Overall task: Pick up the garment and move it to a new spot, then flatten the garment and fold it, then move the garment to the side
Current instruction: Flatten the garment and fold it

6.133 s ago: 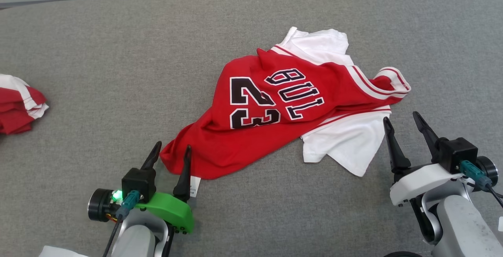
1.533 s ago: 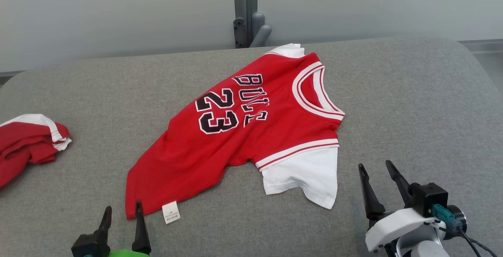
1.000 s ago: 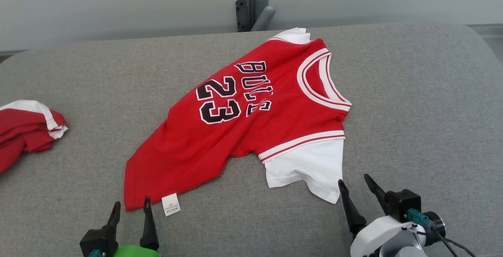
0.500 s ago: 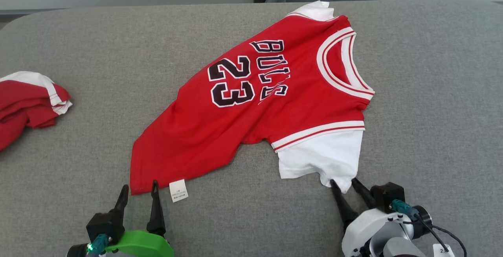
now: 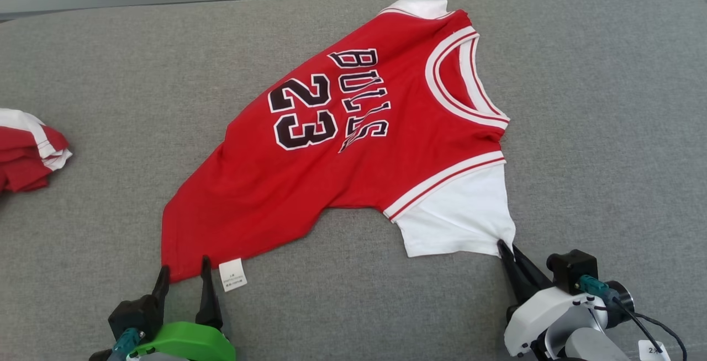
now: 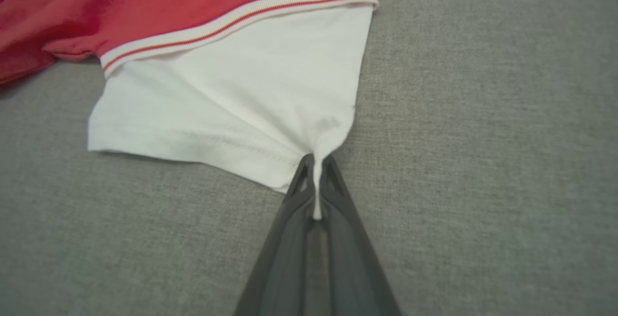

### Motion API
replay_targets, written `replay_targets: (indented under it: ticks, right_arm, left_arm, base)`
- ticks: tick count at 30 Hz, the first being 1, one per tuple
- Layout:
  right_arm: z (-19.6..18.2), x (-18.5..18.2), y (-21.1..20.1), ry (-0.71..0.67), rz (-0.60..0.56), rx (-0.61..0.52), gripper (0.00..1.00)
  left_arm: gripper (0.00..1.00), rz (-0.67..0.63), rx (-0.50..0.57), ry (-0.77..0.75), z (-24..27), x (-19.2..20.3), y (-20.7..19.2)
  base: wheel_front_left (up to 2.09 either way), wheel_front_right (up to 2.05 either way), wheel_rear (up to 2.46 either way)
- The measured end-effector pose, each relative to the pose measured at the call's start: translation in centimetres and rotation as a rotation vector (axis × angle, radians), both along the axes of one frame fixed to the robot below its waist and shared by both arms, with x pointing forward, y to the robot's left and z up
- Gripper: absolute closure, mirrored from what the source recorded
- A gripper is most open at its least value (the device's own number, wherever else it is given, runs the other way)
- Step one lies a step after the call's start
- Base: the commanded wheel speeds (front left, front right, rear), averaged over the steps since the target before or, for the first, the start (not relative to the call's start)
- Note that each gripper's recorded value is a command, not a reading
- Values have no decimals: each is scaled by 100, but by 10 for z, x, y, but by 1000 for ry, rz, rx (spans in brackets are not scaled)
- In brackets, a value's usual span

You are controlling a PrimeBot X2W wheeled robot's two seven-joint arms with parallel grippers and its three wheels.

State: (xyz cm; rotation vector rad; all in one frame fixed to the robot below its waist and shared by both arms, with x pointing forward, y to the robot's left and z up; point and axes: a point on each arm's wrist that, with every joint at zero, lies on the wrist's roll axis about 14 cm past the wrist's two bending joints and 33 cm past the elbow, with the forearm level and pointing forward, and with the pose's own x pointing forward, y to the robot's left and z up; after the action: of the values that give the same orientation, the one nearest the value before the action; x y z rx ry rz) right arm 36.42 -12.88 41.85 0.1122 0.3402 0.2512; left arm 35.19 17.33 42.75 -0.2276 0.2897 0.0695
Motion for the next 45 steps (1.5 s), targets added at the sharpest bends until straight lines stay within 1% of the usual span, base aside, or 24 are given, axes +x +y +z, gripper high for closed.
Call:
replay_targets:
  ticks: [10, 17, 18, 19, 21, 22, 26, 28, 29, 31, 33, 36, 39, 41, 43, 45]
  right_arm:
    - [1, -6, -15, -5, -30, -15, 100]
    - [3, -7, -17, -10, -37, -17, 100]
    - [4, -7, -18, -12, -37, -17, 100]
    - [4, -7, -18, -14, -38, -17, 100]
    - [5, -7, -18, -16, -38, -16, 100]
    - [6, -6, -17, -20, -38, -16, 100]
    - [23, 0, -17, -75, -47, 0, 100]
    - [43, 8, -18, -140, -65, 27, 100]
    - [69, 17, -17, -221, -65, 47, 100]
    - [103, 26, -18, -321, -71, 77, 100]
    - [142, 35, -20, -436, -61, 81, 100]
    - [211, 45, -28, -632, -54, 80, 100]
    - [287, 45, -38, -844, -50, 66, 100]
    - [336, 38, -44, -978, -47, 66, 100]
    - [377, 28, -48, -1088, -40, 66, 100]
    - [407, 18, -52, -1171, -32, 44, 100]
  left_arm:
    - [0, 48, 25, 13, -3, 8, 9]
    - [0, 45, 27, 50, -13, 1, 9]
    - [20, 40, 26, 56, -15, -1, 8]
    - [57, 39, 24, 60, -16, -2, 8]
    - [91, 37, 23, 61, -16, -2, 8]
    - [100, 32, 21, 60, -16, -2, 7]
    - [100, -2, 28, 32, -9, 0, 2]
    - [100, -7, 25, -21, 6, 8, 2]
    - [100, 1, 17, -113, 33, 20, 6]
    - [100, 4, 22, -230, 69, 35, 10]
    - [100, -10, 48, -348, 107, 46, 13]
    - [100, -30, 108, -541, 173, 60, 16]
    - [100, -46, 180, -741, 246, 66, 22]
    - [100, -57, 240, -878, 297, 64, 25]
    - [100, -65, 294, -1003, 344, 57, 27]
    - [100, -73, 343, -1092, 378, 50, 27]
  base:
    - [0, 0, 0]
    - [0, 0, 0]
    - [0, 0, 0]
    - [0, 0, 0]
    - [0, 0, 0]
    - [0, 0, 0]
    - [0, 0, 0]
    - [0, 0, 0]
    - [0, 0, 0]
    - [0, 0, 0]
    - [0, 0, 0]
    - [0, 0, 0]
    - [0, 0, 0]
    - [0, 0, 0]
    - [0, 0, 0]
    - [0, 0, 0]
